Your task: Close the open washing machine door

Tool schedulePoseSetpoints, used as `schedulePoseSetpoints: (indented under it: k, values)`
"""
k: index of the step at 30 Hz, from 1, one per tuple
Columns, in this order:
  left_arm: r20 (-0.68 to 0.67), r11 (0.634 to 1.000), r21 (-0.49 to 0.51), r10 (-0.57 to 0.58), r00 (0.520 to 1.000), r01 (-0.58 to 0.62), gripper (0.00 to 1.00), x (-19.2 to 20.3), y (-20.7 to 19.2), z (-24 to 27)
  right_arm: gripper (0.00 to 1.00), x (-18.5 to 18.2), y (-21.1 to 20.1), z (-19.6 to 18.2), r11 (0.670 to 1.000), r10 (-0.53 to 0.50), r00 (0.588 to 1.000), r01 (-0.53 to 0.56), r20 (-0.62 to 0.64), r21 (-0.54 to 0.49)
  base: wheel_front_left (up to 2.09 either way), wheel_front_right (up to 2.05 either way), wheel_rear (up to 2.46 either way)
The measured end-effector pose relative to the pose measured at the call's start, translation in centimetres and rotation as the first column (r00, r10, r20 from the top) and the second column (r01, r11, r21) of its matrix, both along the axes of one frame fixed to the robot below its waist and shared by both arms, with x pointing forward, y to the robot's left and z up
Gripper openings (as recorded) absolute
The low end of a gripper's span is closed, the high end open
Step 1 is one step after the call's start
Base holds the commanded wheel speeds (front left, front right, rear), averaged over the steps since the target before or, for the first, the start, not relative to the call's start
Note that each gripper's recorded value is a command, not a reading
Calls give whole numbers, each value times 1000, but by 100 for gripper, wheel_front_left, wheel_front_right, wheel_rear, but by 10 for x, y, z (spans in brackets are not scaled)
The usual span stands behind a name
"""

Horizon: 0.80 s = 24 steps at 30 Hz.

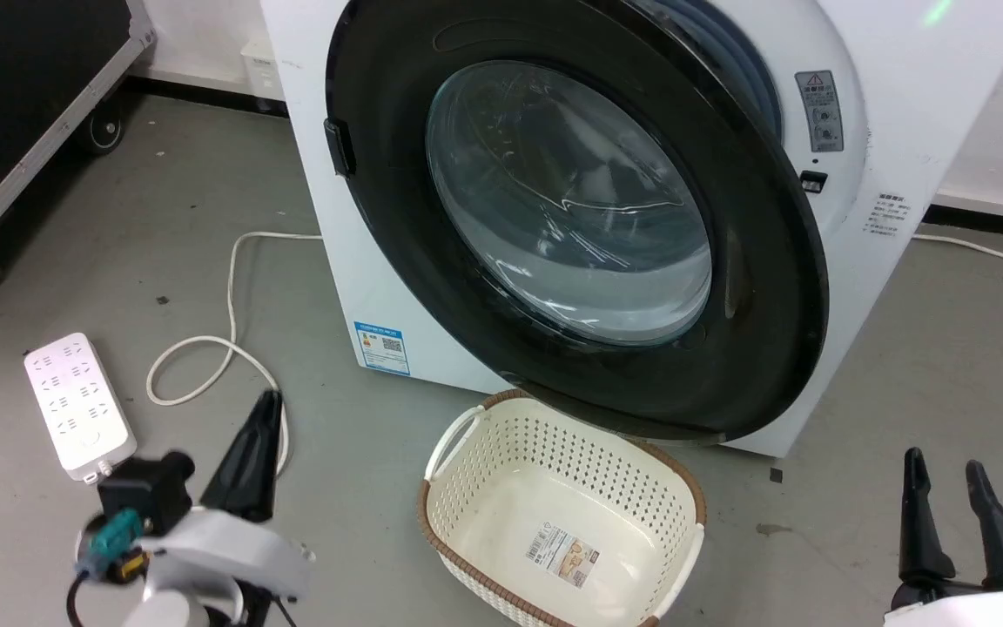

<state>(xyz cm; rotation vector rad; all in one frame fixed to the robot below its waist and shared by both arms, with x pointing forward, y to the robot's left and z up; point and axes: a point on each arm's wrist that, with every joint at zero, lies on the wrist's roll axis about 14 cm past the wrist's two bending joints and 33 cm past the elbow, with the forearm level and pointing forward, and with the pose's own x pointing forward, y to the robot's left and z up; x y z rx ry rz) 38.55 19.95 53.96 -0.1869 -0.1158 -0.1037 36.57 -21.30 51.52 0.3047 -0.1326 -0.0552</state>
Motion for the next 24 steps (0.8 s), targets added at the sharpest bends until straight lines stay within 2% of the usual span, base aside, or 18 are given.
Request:
schedulePoseSetpoints:
  k: [7, 8, 9, 10, 14, 17, 18, 19, 24]
  values:
    - [-24, 997, -65, 37, 999, -39, 0, -12, -1, -13, 100, -4, 5, -3, 1000, 16, 1000, -16, -10, -5, 0, 0, 0]
    - [-24, 997, -69, 42, 999, -44, 3, -13, 0, -13, 100, -5, 6, -3, 1000, 18, 1000, -18, -11, -5, 0, 0, 0]
    - [-20, 996, -68, 47, 999, -48, 42, -13, 1, -13, 75, -5, 7, -3, 1000, 21, 1000, -21, -12, -12, 0, 0, 0]
    - [-15, 996, -70, 53, 999, -53, 100, -13, 2, -11, 0, -5, 9, -4, 999, 28, 1000, -28, -14, -26, 0, 0, 0]
    - [1, 996, -68, 53, 999, -53, 100, -12, 1, -8, 0, -5, 14, -5, 997, 45, 999, -46, -19, -56, 0, 0, 0]
    - [10, 997, -54, 54, 999, -53, 100, -10, 2, -6, 0, 0, 30, 2, 983, 96, 995, -97, -11, -157, 0, 0, 0]
    - [8, 998, -48, 50, 999, -50, 100, -6, -1, -8, 0, 14, 65, 3, 961, 197, 980, -199, -28, -194, 0, 0, 0]
    - [7, 998, -48, 51, 999, -50, 100, -5, -2, -9, 0, 22, 74, 3, 952, 225, 973, -229, -44, -201, 0, 0, 0]
    - [-7, 997, -57, 46, 999, -46, 100, 2, -9, -15, 0, 65, 89, 5, 933, 260, 962, -273, -85, -235, 0, 0, 0]
